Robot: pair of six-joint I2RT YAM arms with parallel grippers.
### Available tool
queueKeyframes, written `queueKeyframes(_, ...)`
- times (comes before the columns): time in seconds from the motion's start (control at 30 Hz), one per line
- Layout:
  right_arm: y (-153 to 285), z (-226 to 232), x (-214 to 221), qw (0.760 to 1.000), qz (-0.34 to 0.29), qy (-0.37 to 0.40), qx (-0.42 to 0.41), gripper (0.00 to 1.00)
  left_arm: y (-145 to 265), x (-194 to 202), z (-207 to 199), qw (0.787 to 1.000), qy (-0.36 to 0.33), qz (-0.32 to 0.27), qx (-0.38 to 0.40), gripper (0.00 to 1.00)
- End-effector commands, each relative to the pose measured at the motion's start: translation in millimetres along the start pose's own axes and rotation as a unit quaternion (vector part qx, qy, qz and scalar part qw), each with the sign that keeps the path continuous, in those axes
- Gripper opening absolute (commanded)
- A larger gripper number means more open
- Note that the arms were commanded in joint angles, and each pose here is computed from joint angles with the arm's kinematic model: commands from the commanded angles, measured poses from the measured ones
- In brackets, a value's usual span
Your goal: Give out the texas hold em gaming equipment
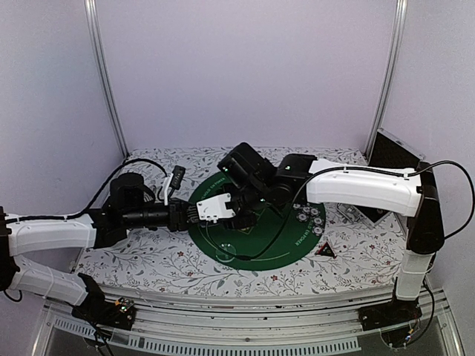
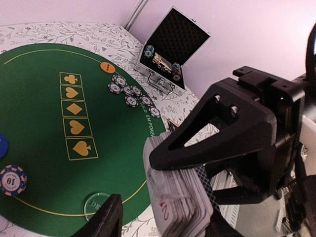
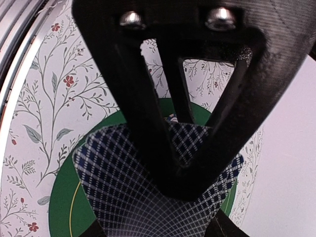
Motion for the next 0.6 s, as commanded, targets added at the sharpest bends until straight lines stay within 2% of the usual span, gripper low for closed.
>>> queueKeyframes(0.0,9,-29,-15,0.997,-0.008,0.022,0.074,0.07,-7,7,-5,0.999,0.006,0.031,0.025,0.48)
queueKeyframes(0.07,10,-37,-15,0.995,0.0,0.024,0.096,0.07,-8,10,-6,0.998,0.011,0.038,0.039,0.5)
queueKeyframes(0.13,12,-42,-16,0.993,0.001,0.029,0.111,0.06,-8,10,-7,0.998,0.009,0.038,0.045,0.48)
queueKeyframes(0.23,13,-43,-21,0.992,-0.01,0.038,0.117,0.07,-8,8,-11,0.998,0.001,0.036,0.056,0.36)
queueKeyframes(0.3,14,-44,-24,0.991,-0.016,0.044,0.125,0.06,-9,8,-14,0.997,-0.003,0.039,0.067,0.18)
queueKeyframes(0.33,15,-44,-24,0.991,-0.017,0.045,0.128,0.07,-9,9,-14,0.997,-0.003,0.042,0.07,0.05)
queueKeyframes(0.37,15,-45,-24,0.99,-0.017,0.046,0.131,0.06,-8,9,-15,0.997,-0.003,0.043,0.071,0.0)
queueKeyframes(0.43,14,-43,-22,0.99,-0.015,0.047,0.131,0.07,-5,9,-17,0.996,-0.007,0.042,0.075,0.0)
queueKeyframes(0.47,13,-41,-22,0.99,-0.015,0.047,0.13,0.1,-4,9,-18,0.996,-0.01,0.04,0.076,0.0)
queueKeyframes(0.57,17,-41,-18,0.99,-0.008,0.037,0.137,0.49,3,5,-21,0.997,-0.028,0.022,0.069,0.0)
Point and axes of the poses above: each gripper's point midway between its finger pads, its own y axis back along the fingers, its own z axis along the line the jaws close on, x = y × z, the point moved 5 cm from there along y, back along the fingers, and after that the axes turned 14 degrees about y, right-handed, at the moved point
